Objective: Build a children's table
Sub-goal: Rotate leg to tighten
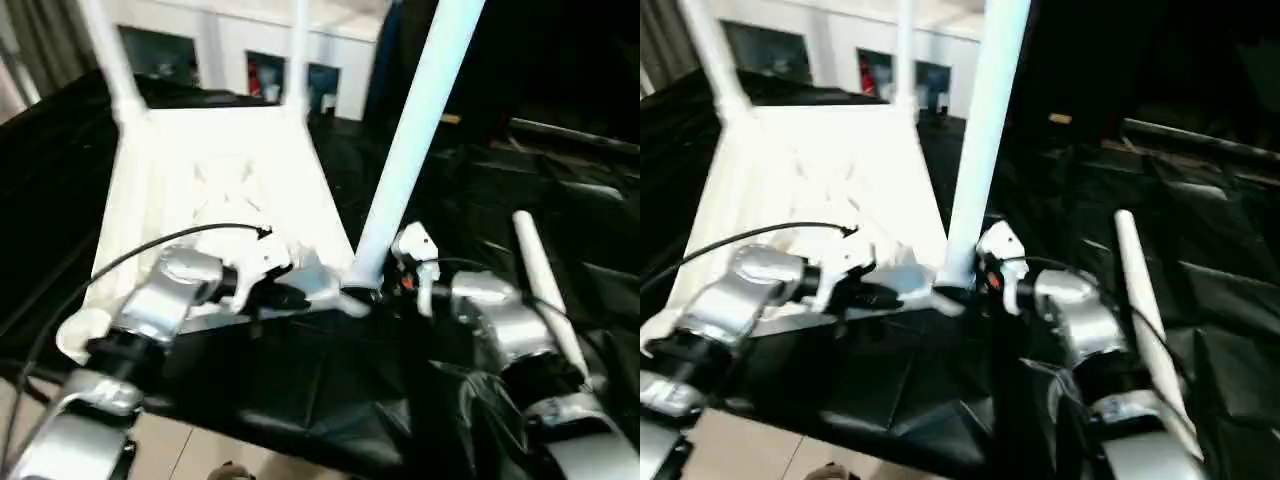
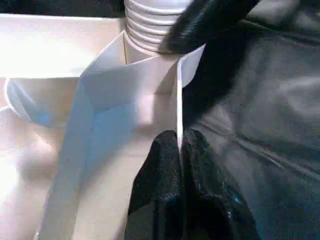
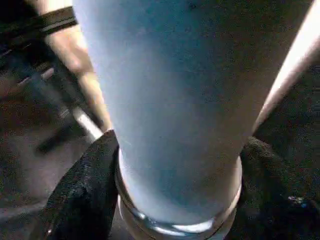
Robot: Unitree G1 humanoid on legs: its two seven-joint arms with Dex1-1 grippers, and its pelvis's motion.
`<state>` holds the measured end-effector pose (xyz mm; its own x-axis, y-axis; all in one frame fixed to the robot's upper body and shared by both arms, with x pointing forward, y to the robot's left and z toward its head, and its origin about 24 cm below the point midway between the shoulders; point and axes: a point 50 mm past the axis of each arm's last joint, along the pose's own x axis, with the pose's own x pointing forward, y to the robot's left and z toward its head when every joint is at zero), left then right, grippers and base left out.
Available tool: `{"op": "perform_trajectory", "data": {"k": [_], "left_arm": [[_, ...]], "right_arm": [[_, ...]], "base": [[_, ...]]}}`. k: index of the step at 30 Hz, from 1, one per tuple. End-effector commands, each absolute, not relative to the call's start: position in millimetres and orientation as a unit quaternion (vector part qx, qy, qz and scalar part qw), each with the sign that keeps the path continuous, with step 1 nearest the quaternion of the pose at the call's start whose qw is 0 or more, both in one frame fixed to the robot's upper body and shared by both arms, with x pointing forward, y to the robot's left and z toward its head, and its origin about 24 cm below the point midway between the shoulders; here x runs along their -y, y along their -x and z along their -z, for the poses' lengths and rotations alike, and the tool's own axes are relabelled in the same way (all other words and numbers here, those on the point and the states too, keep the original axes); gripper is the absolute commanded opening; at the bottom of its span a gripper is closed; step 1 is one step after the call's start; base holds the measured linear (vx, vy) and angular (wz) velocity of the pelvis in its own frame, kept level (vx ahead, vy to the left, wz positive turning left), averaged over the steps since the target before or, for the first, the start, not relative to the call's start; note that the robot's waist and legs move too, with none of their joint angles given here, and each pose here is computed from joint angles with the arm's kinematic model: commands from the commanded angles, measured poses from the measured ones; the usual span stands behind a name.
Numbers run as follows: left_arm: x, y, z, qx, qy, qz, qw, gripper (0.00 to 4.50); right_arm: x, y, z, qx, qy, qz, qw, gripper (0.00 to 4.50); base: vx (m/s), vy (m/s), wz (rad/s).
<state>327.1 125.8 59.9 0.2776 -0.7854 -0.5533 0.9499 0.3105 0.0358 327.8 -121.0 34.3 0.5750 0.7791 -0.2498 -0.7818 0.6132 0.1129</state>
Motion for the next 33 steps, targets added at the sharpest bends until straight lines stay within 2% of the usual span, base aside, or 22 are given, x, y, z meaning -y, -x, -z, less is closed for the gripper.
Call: {"op": "perform_trajectory", "data": {"k": [1,2,6,9,12,13,16,17,21,27,33], "left_arm": [[-110,-333,-68,-0.186,-0.161,0.552,0.797,0.0],[-101,-339,-66,-0.188,-0.164,0.519,0.818,0.0],[-80,-348,-64,-0.192,-0.156,0.456,0.855,0.0],[-64,-351,-65,-0.183,-0.156,0.441,0.865,0.0],[-57,-350,-65,-0.172,-0.162,0.449,0.862,0.0],[-58,-350,-65,-0.17,-0.163,0.455,0.859,0.0],[-64,-347,-64,-0.173,-0.157,0.474,0.849,0.0],[-65,-347,-64,-0.172,-0.158,0.477,0.847,0.0],[-75,-342,-62,-0.171,-0.158,0.506,0.831,0.0],[-103,-327,-65,-0.168,-0.146,0.587,0.779,0.0],[-124,-319,-68,-0.185,-0.141,0.624,0.746,0.0]], "right_arm": [[117.8,-325.8,-20,-0.171,-0.017,-0.406,0.898,2.76],[114.5,-330.6,-14,-0.182,-0.03,-0.336,0.924,2.76],[101.9,-336.3,-10,-0.188,-0.025,-0.263,0.946,2.76],[87.0,-338.4,-10,-0.184,-0.022,-0.254,0.949,2.76],[74.7,-337.0,-16,-0.159,-0.026,-0.292,0.943,2.76],[73.2,-336.7,-18,-0.149,-0.035,-0.305,0.94,3.32],[74.3,-336.3,-25,-0.127,-0.041,-0.338,0.932,3.49],[74.6,-336.1,-26,-0.126,-0.042,-0.344,0.93,3.68],[86.2,-336.1,-30,-0.116,-0.033,-0.37,0.921,3.99],[117.7,-329.5,-37,-0.113,-0.004,-0.453,0.884,3.99],[128.3,-323.8,-42,-0.112,0.015,-0.502,0.857,3.99]], "base": [[0.0,0.0,0.0],[0.0,0.0,0.0],[0.0,0.0,0.0],[0.0,0.0,0.0],[0.0,0.0,0.0],[0.0,0.0,0.0],[0.0,0.0,0.0],[0.0,0.0,0.0],[0.0,0.0,0.0],[0.0,0.0,0.0],[0.0,0.0,0.0]]}}
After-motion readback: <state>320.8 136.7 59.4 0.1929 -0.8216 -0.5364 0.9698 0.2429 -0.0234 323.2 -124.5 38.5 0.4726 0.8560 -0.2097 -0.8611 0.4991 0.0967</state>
